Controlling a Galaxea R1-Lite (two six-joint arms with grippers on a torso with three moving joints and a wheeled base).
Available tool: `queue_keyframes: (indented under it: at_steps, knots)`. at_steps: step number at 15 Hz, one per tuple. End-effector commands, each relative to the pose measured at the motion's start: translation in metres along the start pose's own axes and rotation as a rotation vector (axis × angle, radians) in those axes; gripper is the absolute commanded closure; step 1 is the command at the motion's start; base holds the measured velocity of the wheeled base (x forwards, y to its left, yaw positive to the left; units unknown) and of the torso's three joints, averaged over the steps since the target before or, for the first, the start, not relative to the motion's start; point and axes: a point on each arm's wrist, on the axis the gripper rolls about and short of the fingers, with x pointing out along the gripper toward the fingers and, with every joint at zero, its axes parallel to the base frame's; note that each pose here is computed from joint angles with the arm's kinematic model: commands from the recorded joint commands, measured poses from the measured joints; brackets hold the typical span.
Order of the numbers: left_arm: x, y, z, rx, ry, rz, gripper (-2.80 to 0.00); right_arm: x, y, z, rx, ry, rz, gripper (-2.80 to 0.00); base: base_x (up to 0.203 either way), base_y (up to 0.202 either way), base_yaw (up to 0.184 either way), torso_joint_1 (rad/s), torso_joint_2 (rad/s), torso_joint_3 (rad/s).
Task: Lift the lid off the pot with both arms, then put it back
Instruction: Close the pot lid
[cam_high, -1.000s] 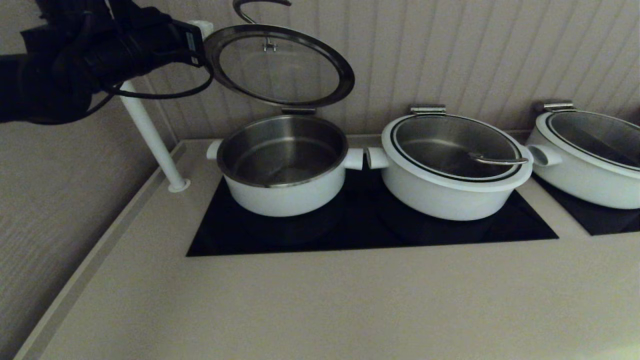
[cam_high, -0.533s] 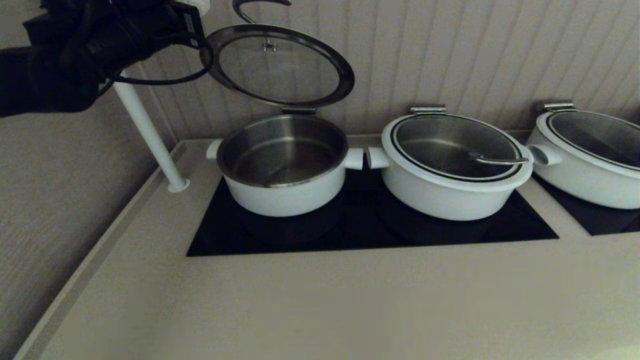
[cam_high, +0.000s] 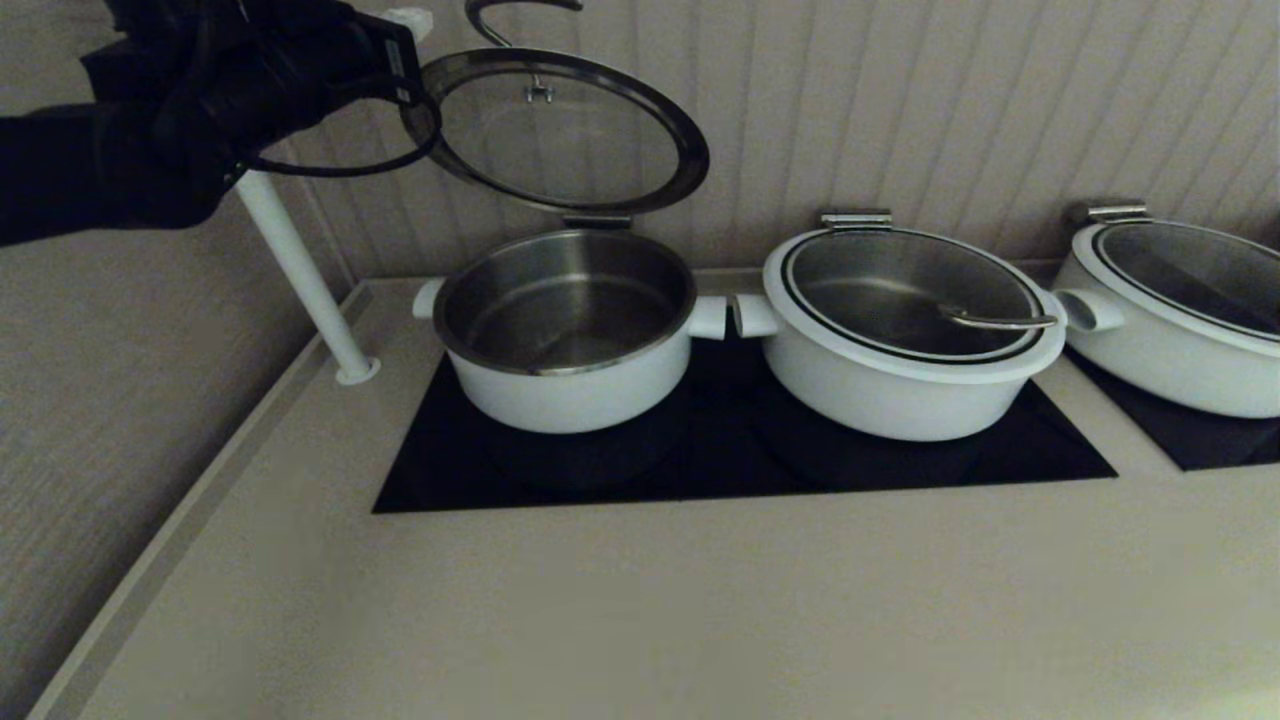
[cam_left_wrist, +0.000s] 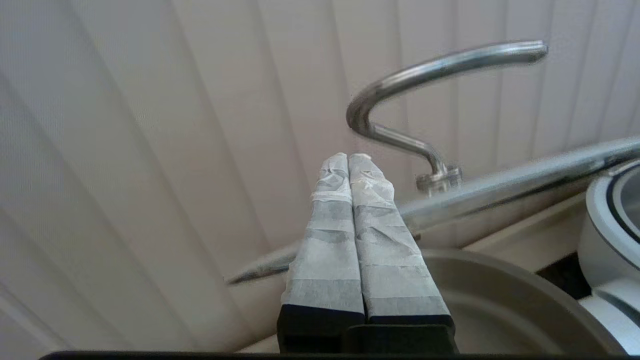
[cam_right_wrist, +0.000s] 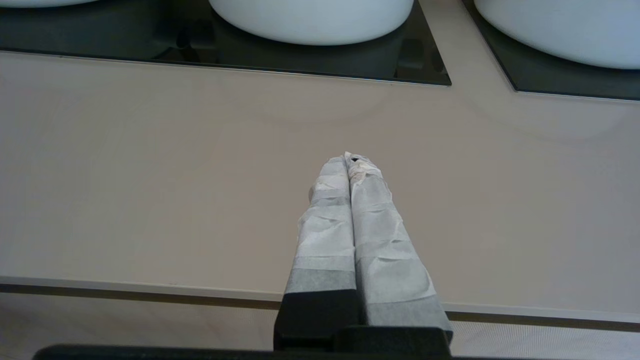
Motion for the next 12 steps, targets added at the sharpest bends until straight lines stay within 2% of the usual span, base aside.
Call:
queue_keyframes:
  at_steps: [1, 12]
  knots:
    - [0.0059, 0.0009, -0.0024, 0.004, -0.011, -0.001, 0.0, 0.0001, 0.0, 0.0, -0.001, 0.001, 0.001, 0.0, 0.0, 0.0, 0.0, 0.0, 0.0, 0.0]
    - [0.0096, -0.0075, -0.0098, -0.008, 0.011, -0.022, 0.0, 0.0001, 0.0, 0.0, -0.001, 0.001, 0.001, 0.0, 0.0, 0.0, 0.0, 0.0, 0.0, 0.0]
